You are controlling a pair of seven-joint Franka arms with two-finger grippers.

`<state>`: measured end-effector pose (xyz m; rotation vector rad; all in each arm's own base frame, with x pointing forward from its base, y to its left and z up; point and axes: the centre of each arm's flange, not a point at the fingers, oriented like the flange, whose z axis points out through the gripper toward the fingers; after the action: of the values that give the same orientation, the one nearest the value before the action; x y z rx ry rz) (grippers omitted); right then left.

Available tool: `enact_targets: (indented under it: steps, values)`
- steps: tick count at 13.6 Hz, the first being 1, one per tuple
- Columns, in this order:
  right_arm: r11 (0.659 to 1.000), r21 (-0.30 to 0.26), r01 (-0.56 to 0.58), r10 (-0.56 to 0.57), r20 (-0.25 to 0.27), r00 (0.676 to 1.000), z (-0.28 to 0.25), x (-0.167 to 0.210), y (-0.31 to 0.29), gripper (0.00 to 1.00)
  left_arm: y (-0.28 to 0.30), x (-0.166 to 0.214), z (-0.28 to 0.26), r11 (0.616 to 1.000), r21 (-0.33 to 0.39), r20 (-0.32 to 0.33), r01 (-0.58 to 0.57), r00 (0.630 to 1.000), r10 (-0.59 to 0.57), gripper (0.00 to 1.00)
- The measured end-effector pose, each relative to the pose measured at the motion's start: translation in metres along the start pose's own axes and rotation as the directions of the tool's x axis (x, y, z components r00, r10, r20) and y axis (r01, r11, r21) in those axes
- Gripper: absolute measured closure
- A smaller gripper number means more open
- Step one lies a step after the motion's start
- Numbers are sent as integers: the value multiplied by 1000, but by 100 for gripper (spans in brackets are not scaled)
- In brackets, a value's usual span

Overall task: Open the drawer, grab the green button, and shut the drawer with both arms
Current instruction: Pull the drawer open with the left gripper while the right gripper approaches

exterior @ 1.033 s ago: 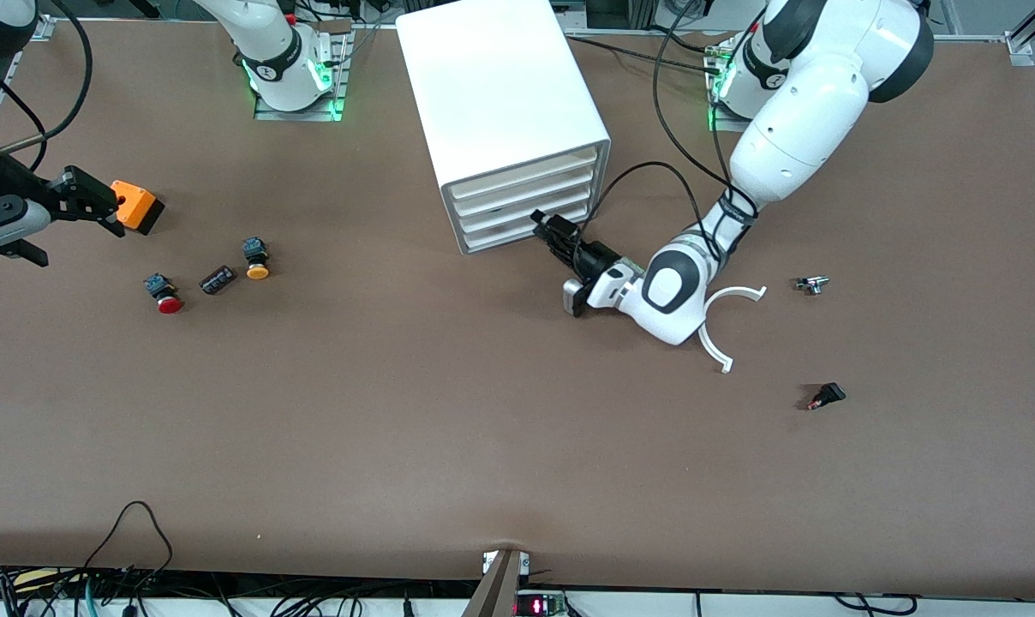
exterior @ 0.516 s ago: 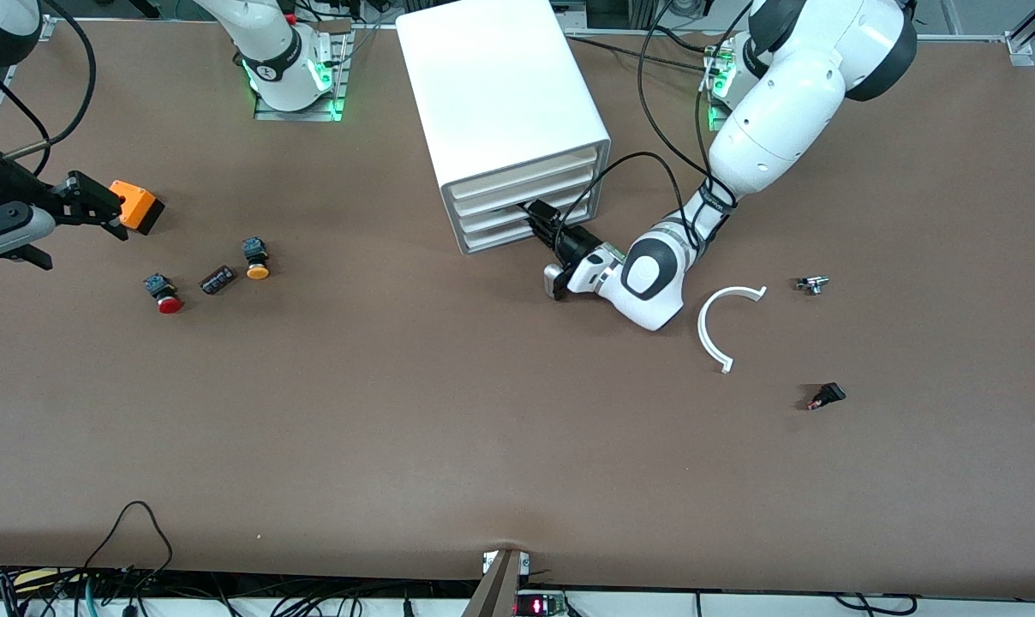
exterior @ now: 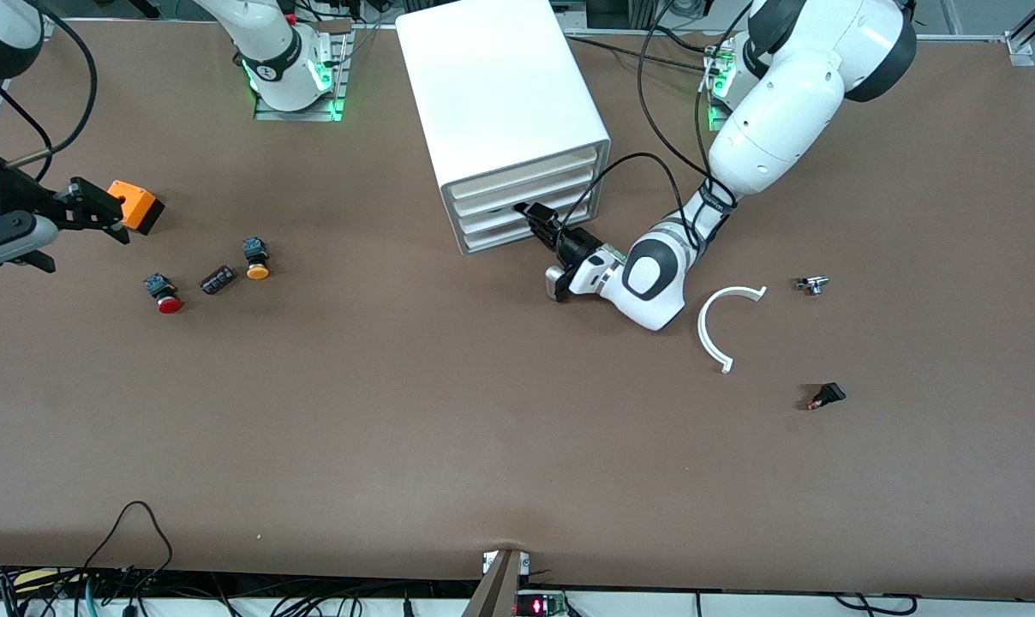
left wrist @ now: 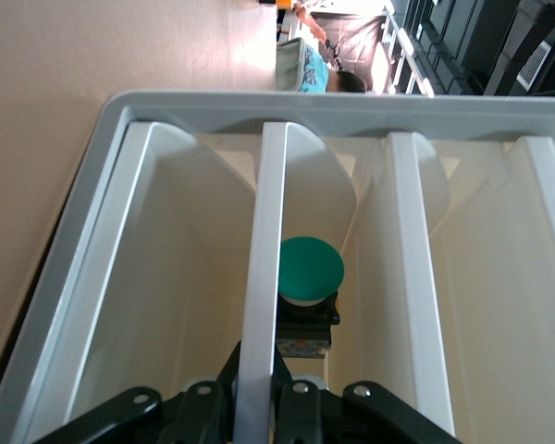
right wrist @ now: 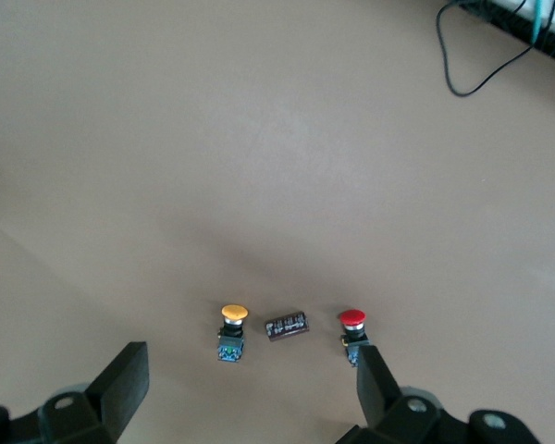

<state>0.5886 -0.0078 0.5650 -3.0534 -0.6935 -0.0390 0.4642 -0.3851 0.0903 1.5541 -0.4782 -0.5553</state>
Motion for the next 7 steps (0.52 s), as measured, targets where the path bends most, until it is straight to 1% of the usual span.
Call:
enact_targets:
  steps: [2,3,5,7]
  values:
    - [1000,27,2,-4,57,998,16,1,-2,0,-1,1,-5,1000,-2,-18,3,1000,-3,90]
    - [999,35,4,-6,72,997,21,1,-3,0,-2,2,-10,1000,3,-37,5,999,-5,90]
    - [999,41,8,-12,83,996,25,3,-5,0,-4,5,-23,1000,9,-85,10,996,-9,90]
    - [999,42,23,-26,83,996,26,7,-13,0,-4,8,-38,1000,3,-141,16,990,-16,90]
